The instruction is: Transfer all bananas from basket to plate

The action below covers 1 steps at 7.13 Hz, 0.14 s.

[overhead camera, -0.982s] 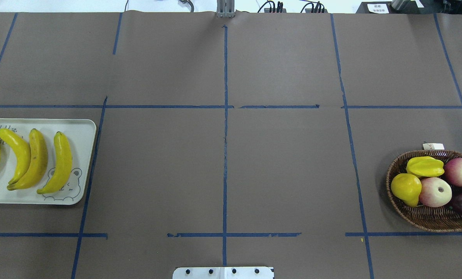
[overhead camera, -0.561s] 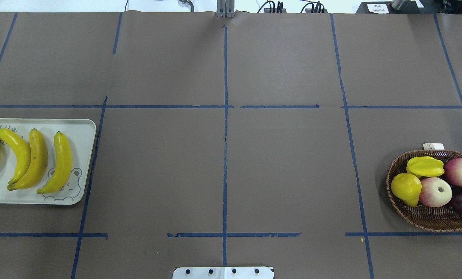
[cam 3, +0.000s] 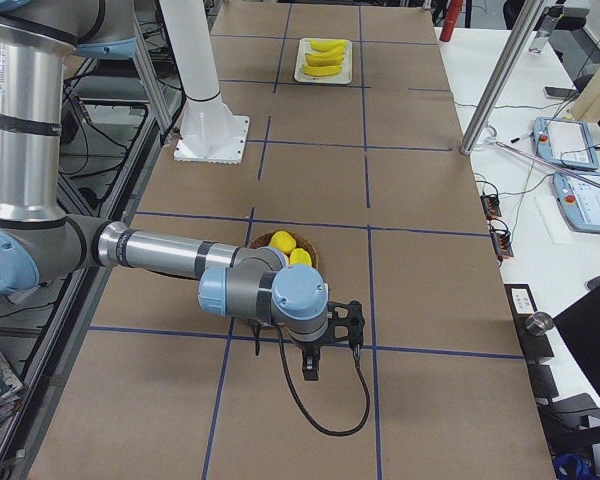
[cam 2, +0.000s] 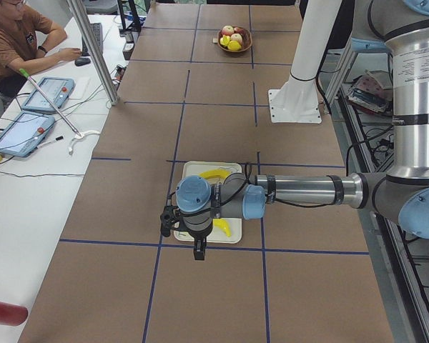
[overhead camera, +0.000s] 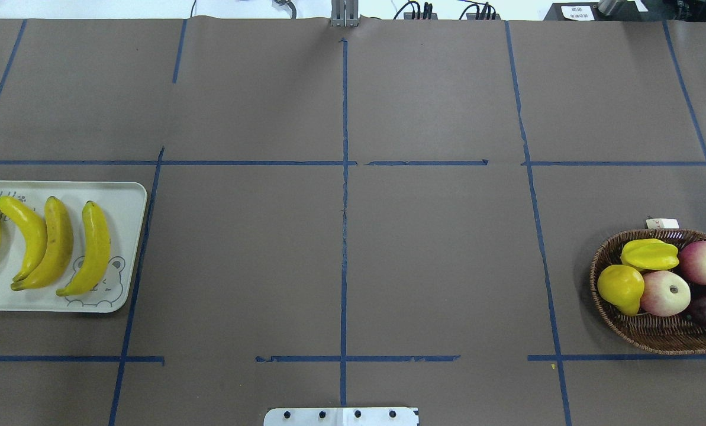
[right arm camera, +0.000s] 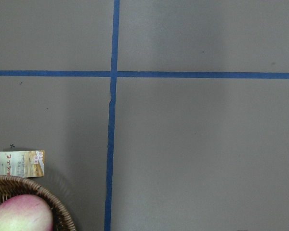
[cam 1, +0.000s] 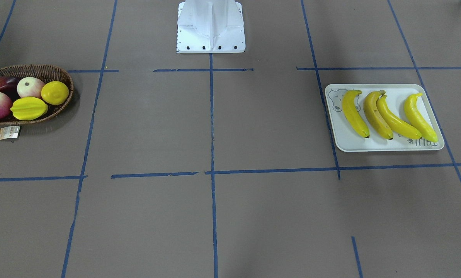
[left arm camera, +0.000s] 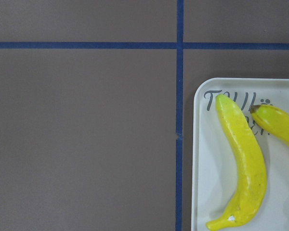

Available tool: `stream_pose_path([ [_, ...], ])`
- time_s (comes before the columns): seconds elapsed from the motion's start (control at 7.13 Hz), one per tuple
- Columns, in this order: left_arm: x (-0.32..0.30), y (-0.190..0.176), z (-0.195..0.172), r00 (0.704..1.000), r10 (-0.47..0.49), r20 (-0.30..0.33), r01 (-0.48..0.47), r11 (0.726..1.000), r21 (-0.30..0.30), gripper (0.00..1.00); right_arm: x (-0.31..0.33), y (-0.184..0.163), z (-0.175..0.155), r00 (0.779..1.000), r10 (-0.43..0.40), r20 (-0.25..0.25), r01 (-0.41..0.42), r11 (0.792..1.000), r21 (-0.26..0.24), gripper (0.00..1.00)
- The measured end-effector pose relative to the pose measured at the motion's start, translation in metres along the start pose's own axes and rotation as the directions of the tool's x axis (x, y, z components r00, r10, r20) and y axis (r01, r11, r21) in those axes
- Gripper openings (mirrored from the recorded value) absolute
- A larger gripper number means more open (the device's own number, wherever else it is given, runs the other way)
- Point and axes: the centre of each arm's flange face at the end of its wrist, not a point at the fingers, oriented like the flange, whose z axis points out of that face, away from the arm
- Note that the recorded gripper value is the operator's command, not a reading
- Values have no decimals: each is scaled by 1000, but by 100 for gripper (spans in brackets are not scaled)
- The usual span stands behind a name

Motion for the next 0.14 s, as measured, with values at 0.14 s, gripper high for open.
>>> stream_pose_path([
  [0.14,0,0,0,1000,1,0,-1,1000,1,100,0,0,0,1000,2,0,-2,1000,-1,100],
])
